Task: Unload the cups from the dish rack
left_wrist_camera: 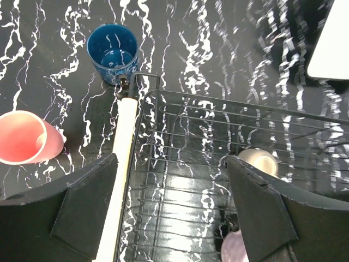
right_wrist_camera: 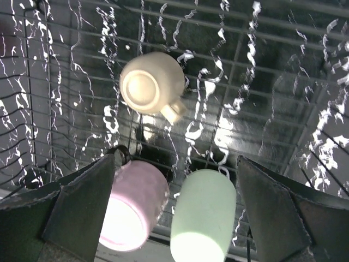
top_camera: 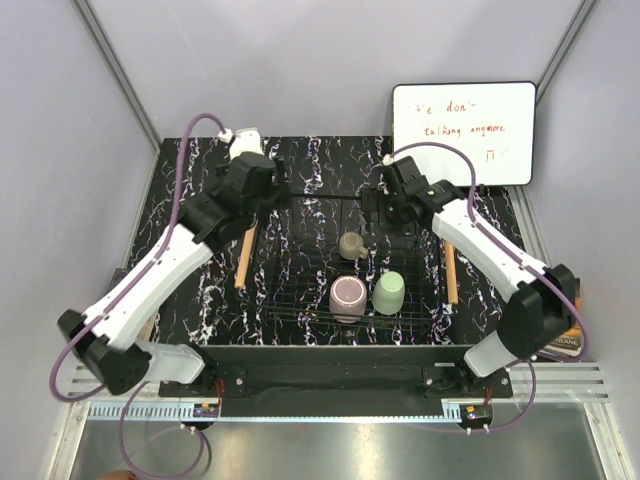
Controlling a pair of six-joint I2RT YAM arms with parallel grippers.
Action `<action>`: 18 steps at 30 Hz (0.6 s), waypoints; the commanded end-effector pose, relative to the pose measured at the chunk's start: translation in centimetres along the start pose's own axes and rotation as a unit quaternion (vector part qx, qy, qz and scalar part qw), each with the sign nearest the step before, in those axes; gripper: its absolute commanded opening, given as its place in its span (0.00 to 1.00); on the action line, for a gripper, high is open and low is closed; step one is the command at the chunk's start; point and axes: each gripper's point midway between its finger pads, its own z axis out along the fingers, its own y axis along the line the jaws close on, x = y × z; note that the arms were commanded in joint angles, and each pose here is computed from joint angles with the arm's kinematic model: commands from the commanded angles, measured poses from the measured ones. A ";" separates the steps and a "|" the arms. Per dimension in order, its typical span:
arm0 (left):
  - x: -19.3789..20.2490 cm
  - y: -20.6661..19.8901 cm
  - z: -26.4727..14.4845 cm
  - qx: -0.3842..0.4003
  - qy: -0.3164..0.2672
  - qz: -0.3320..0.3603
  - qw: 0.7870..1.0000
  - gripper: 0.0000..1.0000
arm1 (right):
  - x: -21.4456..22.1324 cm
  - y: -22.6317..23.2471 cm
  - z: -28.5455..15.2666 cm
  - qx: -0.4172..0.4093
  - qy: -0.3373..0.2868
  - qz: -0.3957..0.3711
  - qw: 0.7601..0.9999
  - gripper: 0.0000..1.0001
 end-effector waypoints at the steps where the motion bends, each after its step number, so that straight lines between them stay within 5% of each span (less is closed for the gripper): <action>1: -1.9 0.2 -2.9 0.018 -0.050 -0.034 0.998 0.86 | -1.9 2.0 0.7 -0.007 -0.011 -0.034 0.999 1.00; 8: -1.2 0.8 -5.0 0.025 -0.050 -0.021 0.998 0.87 | -1.9 3.8 4.1 0.002 0.009 -0.054 0.999 1.00; 18: 2.3 -1.1 -5.1 0.088 0.029 -0.065 0.994 0.99 | -0.9 3.0 8.3 0.033 0.039 -0.063 0.997 1.00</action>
